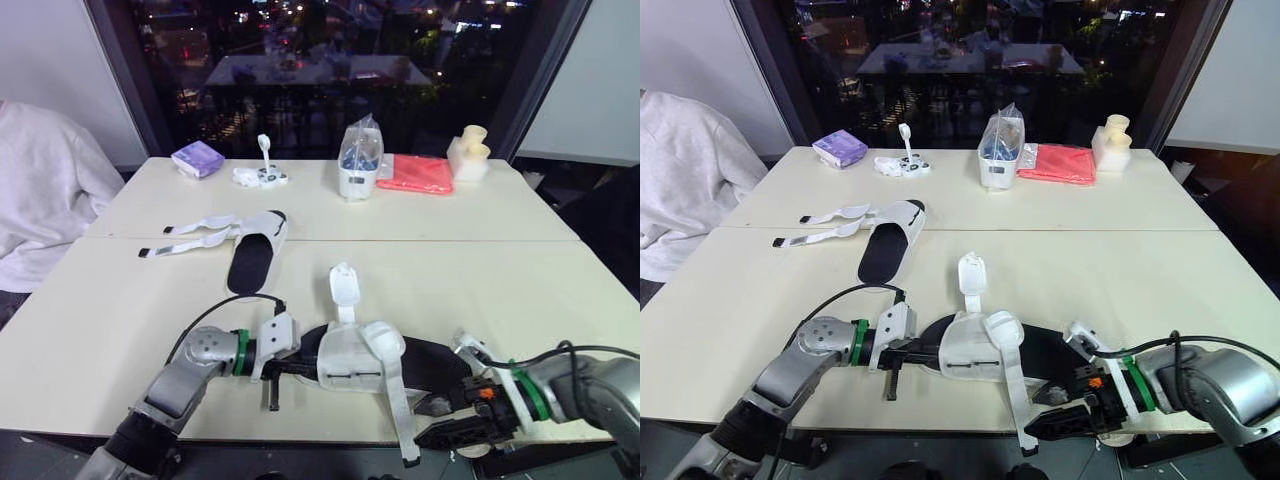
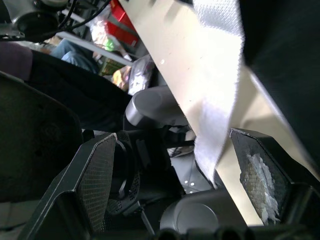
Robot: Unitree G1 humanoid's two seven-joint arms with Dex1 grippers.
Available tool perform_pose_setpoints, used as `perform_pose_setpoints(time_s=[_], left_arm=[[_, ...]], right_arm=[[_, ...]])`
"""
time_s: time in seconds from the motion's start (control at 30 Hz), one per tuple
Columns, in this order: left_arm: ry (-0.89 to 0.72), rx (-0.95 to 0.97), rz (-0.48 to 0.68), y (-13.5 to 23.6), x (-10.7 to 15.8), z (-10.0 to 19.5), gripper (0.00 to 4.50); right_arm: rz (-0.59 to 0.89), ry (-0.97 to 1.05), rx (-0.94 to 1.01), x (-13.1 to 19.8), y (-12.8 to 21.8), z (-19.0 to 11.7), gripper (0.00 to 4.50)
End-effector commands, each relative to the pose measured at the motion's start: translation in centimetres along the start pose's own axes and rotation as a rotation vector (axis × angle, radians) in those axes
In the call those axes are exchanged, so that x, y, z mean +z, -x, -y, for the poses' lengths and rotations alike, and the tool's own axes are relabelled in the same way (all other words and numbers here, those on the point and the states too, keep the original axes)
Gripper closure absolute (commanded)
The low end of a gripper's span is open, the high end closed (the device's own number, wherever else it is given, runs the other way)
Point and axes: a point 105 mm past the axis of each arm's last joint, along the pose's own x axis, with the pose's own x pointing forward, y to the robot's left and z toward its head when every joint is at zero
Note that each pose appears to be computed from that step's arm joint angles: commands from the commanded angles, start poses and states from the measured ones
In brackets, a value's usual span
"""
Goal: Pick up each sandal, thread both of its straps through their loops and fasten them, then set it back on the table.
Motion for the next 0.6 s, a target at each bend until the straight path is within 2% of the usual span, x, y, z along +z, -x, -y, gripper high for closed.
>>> perform_pose_setpoints(time_s=[0.03, 0.47, 0.53, 0.6], left_arm=[[0.059, -0.048, -0.065, -0.6, -1.9, 1.1, 4.5], [0.063, -0.043, -0.064, -0.5, -1.7, 1.2, 4.5], [0.063, -0.042, -0.064, -0.5, -1.7, 1.2, 4.5], [0.062, -0.042, -0.063, -0.6, -1.7, 1.2, 4.5]], right_arm=[[-0.001, 0.049, 0.011, 0.6, -0.8, -0.3, 0.6], [0.062, 0.019, 0.08, 2.5, -3.0, -0.7, 0.6], [0.053, 0.015, 0.077, 2.2, -3.0, -0.7, 1.15], [0.05, 0.011, 0.075, 2.1, -3.1, -0.6, 1.97]])
